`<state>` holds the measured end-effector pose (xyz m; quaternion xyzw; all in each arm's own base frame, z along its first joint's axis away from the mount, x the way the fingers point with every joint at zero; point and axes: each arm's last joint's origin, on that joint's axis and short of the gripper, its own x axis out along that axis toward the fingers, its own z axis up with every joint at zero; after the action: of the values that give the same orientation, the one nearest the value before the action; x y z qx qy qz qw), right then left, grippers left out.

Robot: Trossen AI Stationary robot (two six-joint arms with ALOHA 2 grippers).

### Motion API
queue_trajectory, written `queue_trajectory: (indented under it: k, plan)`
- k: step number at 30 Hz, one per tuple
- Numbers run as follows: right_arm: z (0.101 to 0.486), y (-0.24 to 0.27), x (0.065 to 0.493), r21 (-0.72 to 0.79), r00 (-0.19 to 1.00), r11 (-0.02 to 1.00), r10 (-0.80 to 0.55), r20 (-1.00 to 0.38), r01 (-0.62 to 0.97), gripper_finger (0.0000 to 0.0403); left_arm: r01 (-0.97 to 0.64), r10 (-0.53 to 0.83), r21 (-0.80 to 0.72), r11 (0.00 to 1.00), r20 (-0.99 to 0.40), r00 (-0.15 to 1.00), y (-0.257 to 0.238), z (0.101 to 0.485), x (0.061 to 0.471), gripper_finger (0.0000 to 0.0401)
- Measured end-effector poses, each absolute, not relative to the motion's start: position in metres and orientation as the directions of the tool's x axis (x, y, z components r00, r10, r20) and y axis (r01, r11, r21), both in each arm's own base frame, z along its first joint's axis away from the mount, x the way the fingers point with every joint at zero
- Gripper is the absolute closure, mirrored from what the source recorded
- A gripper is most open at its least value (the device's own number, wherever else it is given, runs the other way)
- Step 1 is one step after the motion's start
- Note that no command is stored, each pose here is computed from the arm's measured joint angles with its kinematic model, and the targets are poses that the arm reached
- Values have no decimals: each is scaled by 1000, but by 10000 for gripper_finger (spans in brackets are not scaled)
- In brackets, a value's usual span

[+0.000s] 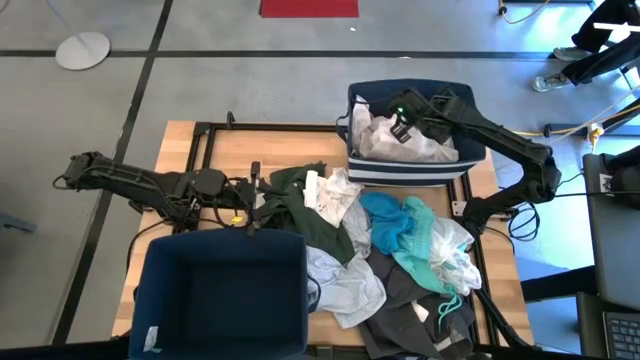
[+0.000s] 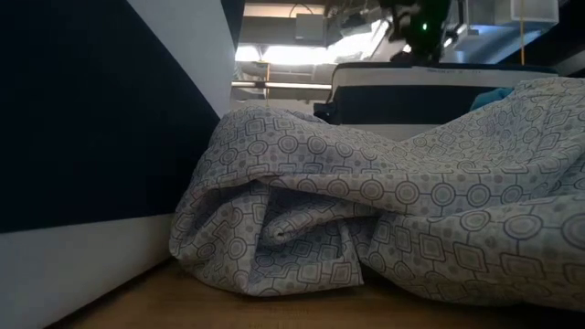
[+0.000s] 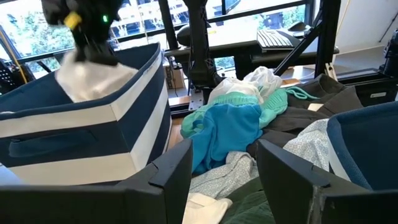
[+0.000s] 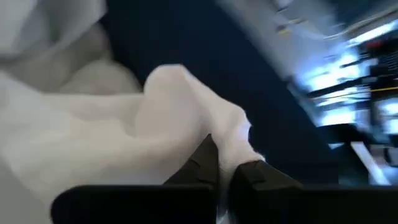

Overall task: Sort clothes
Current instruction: Put the white polo shirt into the top laundry bin, then put the white shorts into the top laundry bin

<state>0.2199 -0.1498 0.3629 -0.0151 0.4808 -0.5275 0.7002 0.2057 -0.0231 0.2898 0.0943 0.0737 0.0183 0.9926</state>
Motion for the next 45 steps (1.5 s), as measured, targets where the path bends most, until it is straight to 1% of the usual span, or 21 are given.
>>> queue_trajectory:
  k: [4, 7, 10, 13, 16, 20, 23, 26, 30, 33, 36, 40, 45]
  plan:
    - [342, -155, 220, -444, 27, 519, -671, -741, 730, 387, -23, 50, 190, 981, -138, 989, -23, 290, 206, 235]
    - [336, -158, 219, -413, 21, 498, -657, -753, 763, 384, -23, 50, 189, 982, -139, 989, -23, 290, 206, 235]
    - [336, -159, 220, -405, 16, 475, -663, -748, 781, 366, -23, 50, 189, 982, -138, 989, -23, 290, 206, 235]
    - [337, -159, 220, -376, 20, 442, -669, -743, 815, 328, -23, 50, 189, 982, -138, 989, -23, 290, 206, 235]
    - [345, -159, 221, -354, 39, 433, -676, -735, 829, 277, -23, 50, 188, 982, -139, 989, -23, 290, 206, 235]
    - [369, -156, 218, -346, 63, 440, -687, -724, 829, 209, -24, 50, 183, 983, -140, 989, -23, 290, 206, 235]
    - [393, -151, 212, -279, 123, 464, -665, -736, 840, 169, -24, 50, 183, 983, -140, 989, -23, 290, 206, 235]
    - [416, -141, 210, -161, 231, 515, -614, -754, 842, 144, -24, 50, 181, 983, -143, 988, -23, 290, 206, 235]
    - [434, -110, 220, -88, 367, 628, -557, -745, 773, 130, -23, 50, 179, 984, -151, 987, -23, 289, 206, 235]
    - [436, -79, 235, -75, 459, 727, -506, -730, 682, 128, -23, 50, 177, 984, -153, 987, -23, 289, 206, 235]
    - [434, -46, 249, -106, 512, 793, -482, -711, 599, 128, -23, 50, 176, 984, -154, 987, -23, 289, 205, 235]
    - [417, -7, 269, -147, 568, 837, -475, -672, 527, 128, -23, 50, 176, 984, -154, 987, -23, 289, 205, 235]
    - [387, 27, 281, -165, 615, 883, -429, -662, 439, 128, -23, 51, 177, 984, -155, 987, -23, 289, 205, 235]
